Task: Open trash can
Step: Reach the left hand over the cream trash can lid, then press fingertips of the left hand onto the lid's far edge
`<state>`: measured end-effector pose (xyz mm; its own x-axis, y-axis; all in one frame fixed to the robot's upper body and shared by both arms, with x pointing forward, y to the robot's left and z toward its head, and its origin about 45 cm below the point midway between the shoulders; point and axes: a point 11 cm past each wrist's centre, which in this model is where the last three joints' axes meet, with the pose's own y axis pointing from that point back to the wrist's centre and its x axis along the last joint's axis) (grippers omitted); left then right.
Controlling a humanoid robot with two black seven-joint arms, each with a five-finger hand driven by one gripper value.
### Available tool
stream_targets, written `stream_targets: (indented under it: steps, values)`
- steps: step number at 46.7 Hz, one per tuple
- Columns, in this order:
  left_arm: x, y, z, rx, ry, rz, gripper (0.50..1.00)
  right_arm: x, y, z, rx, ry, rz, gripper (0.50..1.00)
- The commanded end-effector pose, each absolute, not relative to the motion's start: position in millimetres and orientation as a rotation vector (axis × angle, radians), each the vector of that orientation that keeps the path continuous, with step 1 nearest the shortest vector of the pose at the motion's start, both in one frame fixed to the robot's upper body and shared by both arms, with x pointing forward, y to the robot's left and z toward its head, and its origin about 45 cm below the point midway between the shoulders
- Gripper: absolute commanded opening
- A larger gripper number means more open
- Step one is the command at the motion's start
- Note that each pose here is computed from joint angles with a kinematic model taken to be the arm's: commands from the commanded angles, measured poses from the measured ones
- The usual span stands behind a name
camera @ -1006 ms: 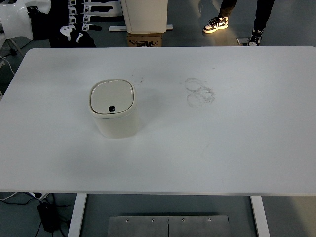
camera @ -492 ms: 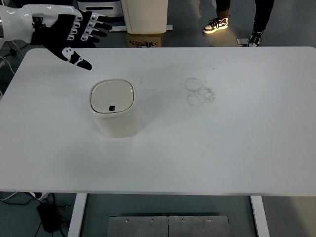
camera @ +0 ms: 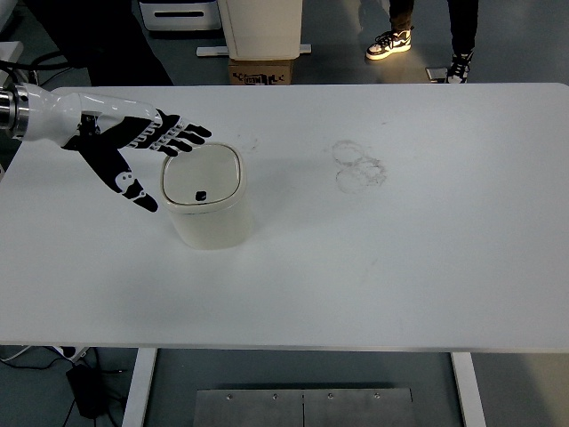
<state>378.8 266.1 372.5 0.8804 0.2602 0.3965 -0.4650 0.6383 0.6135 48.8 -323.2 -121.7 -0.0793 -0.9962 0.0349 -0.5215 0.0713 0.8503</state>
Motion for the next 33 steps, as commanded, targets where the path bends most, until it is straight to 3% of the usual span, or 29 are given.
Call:
stream_targets:
  steps: [1, 33]
  values:
    - [377.8, 262.7, 366.9, 0.782, -0.275, 0.404, 1.000, 48.6, -323.1, -121.7, 1.524, -1.683, -0.904, 0.991]
    - [371.6, 245.5, 335.0, 0.796, -0.229, 0.330, 1.000, 48.6, -323.1, -121.7, 1.524, -1.683, -0.904, 0.991]
